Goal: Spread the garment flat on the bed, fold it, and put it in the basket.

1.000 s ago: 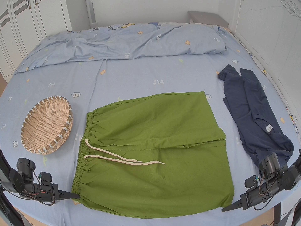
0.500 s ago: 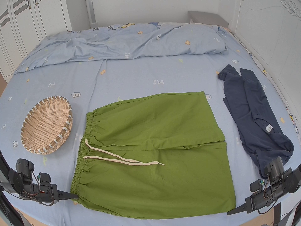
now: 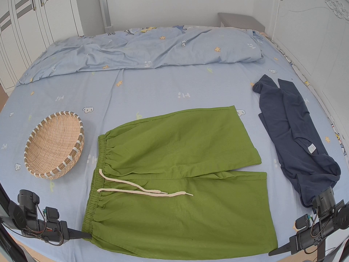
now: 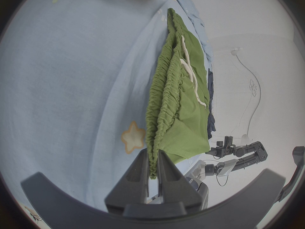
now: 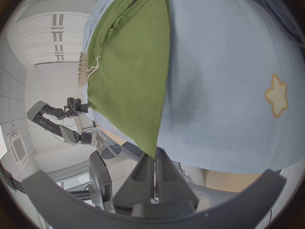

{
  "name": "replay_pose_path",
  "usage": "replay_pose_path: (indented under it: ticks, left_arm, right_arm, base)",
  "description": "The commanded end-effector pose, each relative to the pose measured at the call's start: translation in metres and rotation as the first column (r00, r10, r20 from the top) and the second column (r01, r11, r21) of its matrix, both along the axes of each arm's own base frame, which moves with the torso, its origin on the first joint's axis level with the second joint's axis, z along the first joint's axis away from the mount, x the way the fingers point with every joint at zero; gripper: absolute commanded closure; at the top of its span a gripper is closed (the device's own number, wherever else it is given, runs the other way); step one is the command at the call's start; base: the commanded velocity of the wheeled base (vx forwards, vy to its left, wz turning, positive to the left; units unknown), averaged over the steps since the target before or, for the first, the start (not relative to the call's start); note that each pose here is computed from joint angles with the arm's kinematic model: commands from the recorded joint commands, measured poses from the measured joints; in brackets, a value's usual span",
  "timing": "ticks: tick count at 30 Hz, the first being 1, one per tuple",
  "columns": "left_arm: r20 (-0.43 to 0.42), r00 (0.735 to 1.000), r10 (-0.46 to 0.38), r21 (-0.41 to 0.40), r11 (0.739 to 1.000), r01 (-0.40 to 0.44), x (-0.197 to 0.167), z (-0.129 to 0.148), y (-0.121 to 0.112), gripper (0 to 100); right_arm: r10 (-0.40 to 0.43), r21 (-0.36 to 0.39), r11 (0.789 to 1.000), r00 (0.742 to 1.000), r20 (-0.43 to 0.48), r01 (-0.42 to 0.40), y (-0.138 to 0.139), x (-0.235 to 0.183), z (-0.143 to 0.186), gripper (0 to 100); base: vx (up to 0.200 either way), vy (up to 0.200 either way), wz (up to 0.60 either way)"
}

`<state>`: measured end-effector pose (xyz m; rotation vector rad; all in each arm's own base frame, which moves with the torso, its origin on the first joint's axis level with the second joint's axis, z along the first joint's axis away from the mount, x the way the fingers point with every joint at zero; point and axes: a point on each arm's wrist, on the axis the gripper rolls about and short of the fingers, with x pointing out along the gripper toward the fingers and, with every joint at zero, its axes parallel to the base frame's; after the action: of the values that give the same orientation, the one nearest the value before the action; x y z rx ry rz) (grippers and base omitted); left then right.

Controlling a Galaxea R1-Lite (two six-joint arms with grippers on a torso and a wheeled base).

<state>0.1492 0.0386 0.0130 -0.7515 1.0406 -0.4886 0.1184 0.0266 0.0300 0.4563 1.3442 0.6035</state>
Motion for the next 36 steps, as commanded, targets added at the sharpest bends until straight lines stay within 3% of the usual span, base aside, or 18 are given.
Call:
replay_pose_path:
  ticks: [1, 6, 11, 16, 20, 24, 27, 36]
  left_arm:
    - [0.025, 1.000, -0.006, 0.016, 1.000, 0.006, -0.002, 0.006, -0.003, 100]
    - [0.061, 0.998, 0.003, 0.004, 1.000, -0.003, 0.002, 0.039, -0.012, 100]
    - [0.060, 0.997, 0.044, -0.046, 0.998, -0.041, 0.015, 0.083, -0.018, 100]
    - [0.083, 0.996, 0.015, -0.047, 0.999, -0.011, 0.029, 0.103, -0.022, 100]
    - [0.112, 0.993, 0.044, -0.068, 0.997, -0.037, 0.048, 0.126, -0.020, 100]
    - [0.125, 0.991, 0.053, -0.088, 0.995, -0.042, 0.067, 0.140, -0.021, 100]
    - [0.141, 0.988, 0.063, -0.108, 0.993, -0.048, 0.090, 0.153, -0.021, 100]
    - [0.168, 0.984, 0.066, -0.116, 0.992, -0.046, 0.142, 0.163, -0.017, 100]
  right_arm:
    - [-0.001, 0.005, 1.000, 0.999, 0.036, 0.001, 0.000, 0.002, 0.004, 100]
    - [-0.021, 0.026, 1.000, 0.980, 0.198, 0.016, 0.000, 0.010, 0.029, 100]
    - [-0.032, 0.038, 0.999, 0.963, 0.266, 0.023, 0.001, 0.024, 0.061, 100]
    - [-0.035, 0.047, 0.999, 0.936, 0.350, 0.020, 0.003, 0.045, 0.099, 100]
    - [-0.040, 0.052, 0.998, 0.913, 0.406, 0.020, 0.004, 0.064, 0.131, 100]
    - [-0.043, 0.055, 0.998, 0.903, 0.428, 0.021, 0.006, 0.083, 0.144, 100]
    - [-0.046, 0.062, 0.998, 0.880, 0.473, 0.019, 0.008, 0.110, 0.160, 100]
    - [-0.060, 0.074, 0.997, 0.835, 0.547, 0.023, 0.011, 0.170, 0.187, 100]
  base:
    - [0.000, 0.000, 0.00]
    - [0.000, 0.000, 0.00]
    - [0.000, 0.000, 0.00]
    - [0.000, 0.000, 0.00]
    - [0.000, 0.000, 0.00]
    - [0.000, 0.000, 0.00]
    - [0.000, 0.000, 0.00]
    - [0.000, 0.000, 0.00]
